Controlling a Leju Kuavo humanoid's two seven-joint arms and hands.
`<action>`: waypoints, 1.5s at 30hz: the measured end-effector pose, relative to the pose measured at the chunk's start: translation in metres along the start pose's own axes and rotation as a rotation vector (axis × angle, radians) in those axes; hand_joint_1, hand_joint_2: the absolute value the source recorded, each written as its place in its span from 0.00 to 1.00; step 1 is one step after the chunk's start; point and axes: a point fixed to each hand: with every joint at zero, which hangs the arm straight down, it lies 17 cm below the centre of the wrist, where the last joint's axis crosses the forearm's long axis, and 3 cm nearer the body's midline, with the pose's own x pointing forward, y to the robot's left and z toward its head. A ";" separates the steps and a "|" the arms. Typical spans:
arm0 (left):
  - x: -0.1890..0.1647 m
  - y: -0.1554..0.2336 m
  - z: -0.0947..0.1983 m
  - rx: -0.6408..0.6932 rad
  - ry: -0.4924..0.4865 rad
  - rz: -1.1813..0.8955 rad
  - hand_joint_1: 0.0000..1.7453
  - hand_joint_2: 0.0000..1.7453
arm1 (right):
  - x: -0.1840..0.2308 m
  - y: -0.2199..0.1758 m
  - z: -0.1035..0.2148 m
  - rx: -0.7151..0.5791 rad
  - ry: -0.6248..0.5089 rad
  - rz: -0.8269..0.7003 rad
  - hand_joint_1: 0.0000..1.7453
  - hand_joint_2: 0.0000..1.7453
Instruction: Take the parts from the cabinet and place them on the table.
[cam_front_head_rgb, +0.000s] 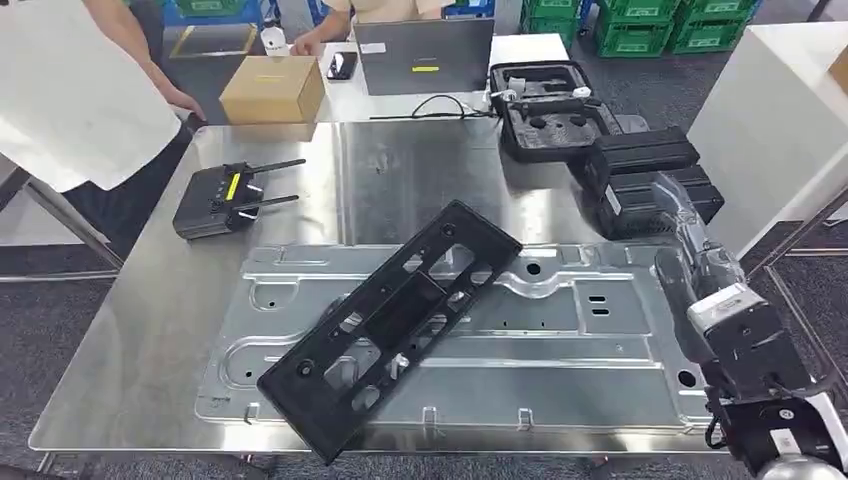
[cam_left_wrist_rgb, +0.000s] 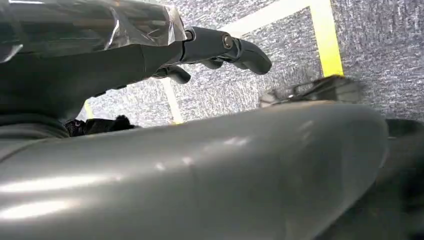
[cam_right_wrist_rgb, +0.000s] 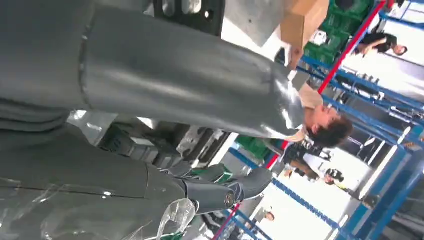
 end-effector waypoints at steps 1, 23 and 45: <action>0.000 0.000 0.000 0.000 0.000 0.000 0.00 0.00 | 0.000 0.001 0.002 0.000 0.001 -0.002 0.00 0.00; 0.009 0.019 0.001 0.041 -0.021 0.056 0.00 0.00 | -0.016 0.027 0.055 0.005 0.080 -0.056 0.00 0.00; 0.003 0.025 0.001 0.061 0.014 0.077 0.00 0.00 | -0.014 0.024 0.061 -0.013 0.091 -0.052 0.00 0.00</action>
